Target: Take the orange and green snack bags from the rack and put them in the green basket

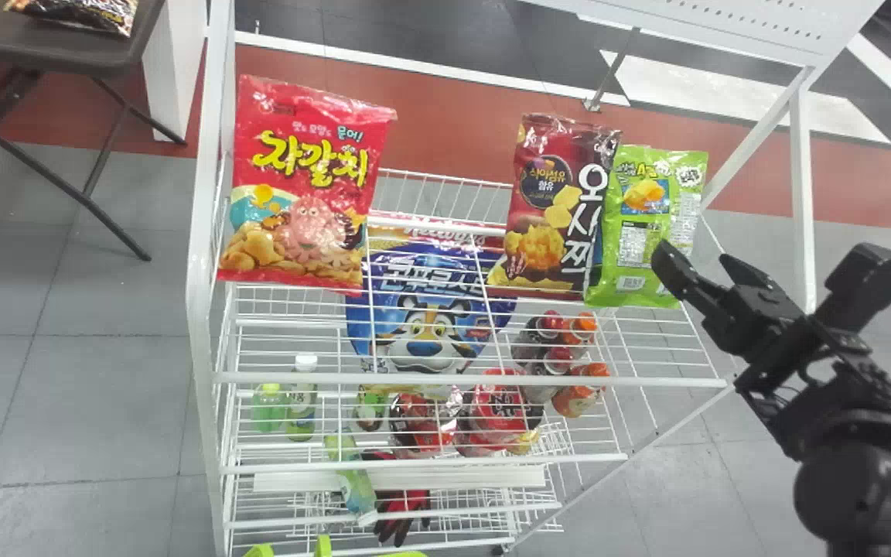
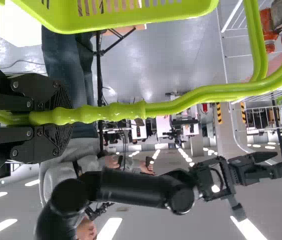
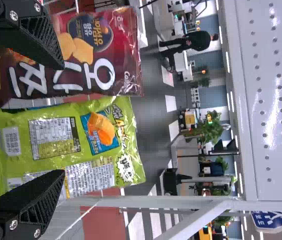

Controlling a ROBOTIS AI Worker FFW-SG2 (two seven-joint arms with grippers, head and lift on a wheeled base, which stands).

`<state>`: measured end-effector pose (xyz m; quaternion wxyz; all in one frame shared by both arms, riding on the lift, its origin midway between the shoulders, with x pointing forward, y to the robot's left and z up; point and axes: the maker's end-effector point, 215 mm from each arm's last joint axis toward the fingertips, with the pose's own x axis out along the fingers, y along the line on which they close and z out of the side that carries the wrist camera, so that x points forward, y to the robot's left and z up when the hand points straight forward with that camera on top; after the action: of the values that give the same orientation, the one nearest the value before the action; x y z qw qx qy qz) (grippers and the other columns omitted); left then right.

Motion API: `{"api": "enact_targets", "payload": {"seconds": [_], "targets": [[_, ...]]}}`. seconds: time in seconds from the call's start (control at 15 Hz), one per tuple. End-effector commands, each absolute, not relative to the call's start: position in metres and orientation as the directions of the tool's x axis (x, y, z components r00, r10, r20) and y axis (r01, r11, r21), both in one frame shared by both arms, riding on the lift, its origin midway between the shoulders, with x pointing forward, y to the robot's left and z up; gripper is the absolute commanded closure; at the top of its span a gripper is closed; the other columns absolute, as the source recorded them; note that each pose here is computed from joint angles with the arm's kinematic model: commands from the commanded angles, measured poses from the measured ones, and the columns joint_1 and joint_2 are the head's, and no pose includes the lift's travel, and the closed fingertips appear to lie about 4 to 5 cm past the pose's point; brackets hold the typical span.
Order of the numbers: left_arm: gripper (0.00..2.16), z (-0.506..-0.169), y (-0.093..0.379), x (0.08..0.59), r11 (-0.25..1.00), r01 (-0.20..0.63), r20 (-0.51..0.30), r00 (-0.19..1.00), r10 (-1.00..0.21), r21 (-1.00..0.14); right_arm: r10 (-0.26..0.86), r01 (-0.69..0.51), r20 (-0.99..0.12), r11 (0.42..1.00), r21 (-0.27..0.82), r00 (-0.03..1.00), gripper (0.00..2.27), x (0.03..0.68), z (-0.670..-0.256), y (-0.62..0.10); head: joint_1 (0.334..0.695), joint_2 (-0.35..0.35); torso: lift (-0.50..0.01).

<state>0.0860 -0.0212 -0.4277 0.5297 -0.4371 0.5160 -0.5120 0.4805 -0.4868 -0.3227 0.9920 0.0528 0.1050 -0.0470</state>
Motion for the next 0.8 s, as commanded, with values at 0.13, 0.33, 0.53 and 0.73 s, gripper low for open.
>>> {"api": "enact_targets", "payload": {"seconds": [0.13, 0.33, 0.53, 0.73], "targets": [[2.15, -0.429, -0.02, 0.086, 0.097, 0.09, -0.102, -0.054, -0.993, -0.991, -0.099, 0.119, -0.262, 0.991, 0.062, 0.96, 0.07, 0.523, -0.344, -0.493, 0.695, -0.35, 0.0], [2.15, -0.432, -0.016, 0.089, 0.102, 0.089, -0.105, -0.041, -0.994, -0.991, -0.113, 0.12, -0.303, 0.993, 0.006, 0.946, 0.07, 0.548, -0.365, -0.497, 0.695, -0.35, 0.0], [2.15, -0.436, -0.013, 0.091, 0.101, 0.087, -0.104, -0.028, -0.994, -0.991, -0.141, 0.132, -0.307, 0.99, -0.05, 0.941, 0.07, 0.565, -0.369, -0.509, 0.695, -0.35, 0.0], [2.15, -0.437, -0.01, 0.097, 0.1, 0.089, -0.102, -0.018, -0.995, -0.991, -0.182, 0.164, -0.32, 0.983, -0.084, 0.93, 0.07, 0.572, -0.374, -0.533, 0.695, -0.35, 0.0]]}}
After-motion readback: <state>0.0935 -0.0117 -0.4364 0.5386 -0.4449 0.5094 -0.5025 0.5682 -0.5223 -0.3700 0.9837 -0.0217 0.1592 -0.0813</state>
